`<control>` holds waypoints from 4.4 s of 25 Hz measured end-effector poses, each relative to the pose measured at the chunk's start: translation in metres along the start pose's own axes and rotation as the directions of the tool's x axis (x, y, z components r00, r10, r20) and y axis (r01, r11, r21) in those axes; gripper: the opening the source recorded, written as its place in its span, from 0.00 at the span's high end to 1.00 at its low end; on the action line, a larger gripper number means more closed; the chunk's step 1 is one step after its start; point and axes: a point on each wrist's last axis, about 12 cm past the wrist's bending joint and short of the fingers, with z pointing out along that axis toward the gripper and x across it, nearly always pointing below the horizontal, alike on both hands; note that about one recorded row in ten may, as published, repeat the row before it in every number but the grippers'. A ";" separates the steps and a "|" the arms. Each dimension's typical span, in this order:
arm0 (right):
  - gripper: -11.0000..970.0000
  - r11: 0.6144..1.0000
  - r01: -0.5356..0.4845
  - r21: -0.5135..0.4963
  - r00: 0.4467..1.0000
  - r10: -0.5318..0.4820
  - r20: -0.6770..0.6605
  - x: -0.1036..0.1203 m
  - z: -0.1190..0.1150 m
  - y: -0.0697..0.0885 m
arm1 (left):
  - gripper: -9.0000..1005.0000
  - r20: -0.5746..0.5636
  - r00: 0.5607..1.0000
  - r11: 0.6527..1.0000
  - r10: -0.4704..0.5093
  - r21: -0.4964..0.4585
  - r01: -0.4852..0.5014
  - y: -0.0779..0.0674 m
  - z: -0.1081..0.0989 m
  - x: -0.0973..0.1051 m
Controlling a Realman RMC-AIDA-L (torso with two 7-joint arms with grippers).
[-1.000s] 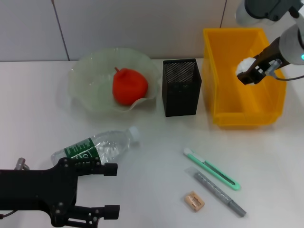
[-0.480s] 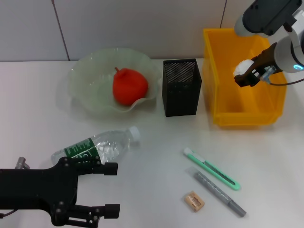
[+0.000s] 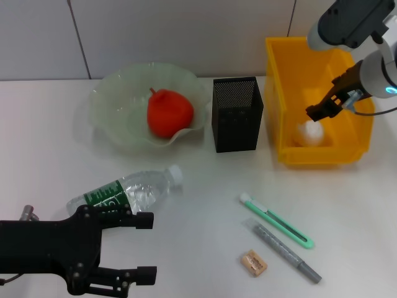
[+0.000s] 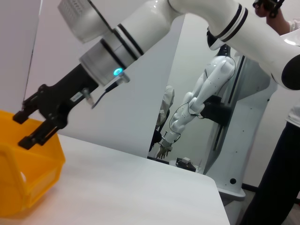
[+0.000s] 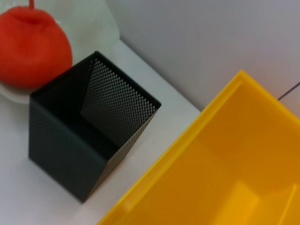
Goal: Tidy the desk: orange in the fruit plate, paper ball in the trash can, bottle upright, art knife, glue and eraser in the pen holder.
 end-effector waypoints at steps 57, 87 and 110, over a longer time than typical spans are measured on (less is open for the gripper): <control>0.22 0.736 0.138 -0.662 0.919 0.154 0.363 0.156 -0.040 0.010 | 0.15 -0.827 0.552 0.909 -0.106 -0.306 -0.284 0.094 0.145 -0.138; 0.22 0.708 0.144 -0.691 0.912 0.176 0.370 0.149 -0.027 0.017 | 0.15 -0.830 0.537 0.876 -0.151 -0.364 -0.315 0.122 0.172 -0.100; 0.22 0.718 0.126 -0.684 0.912 0.188 0.365 0.149 -0.022 0.017 | 0.53 -0.859 0.500 0.869 -0.111 -0.328 -0.370 0.123 0.176 -0.092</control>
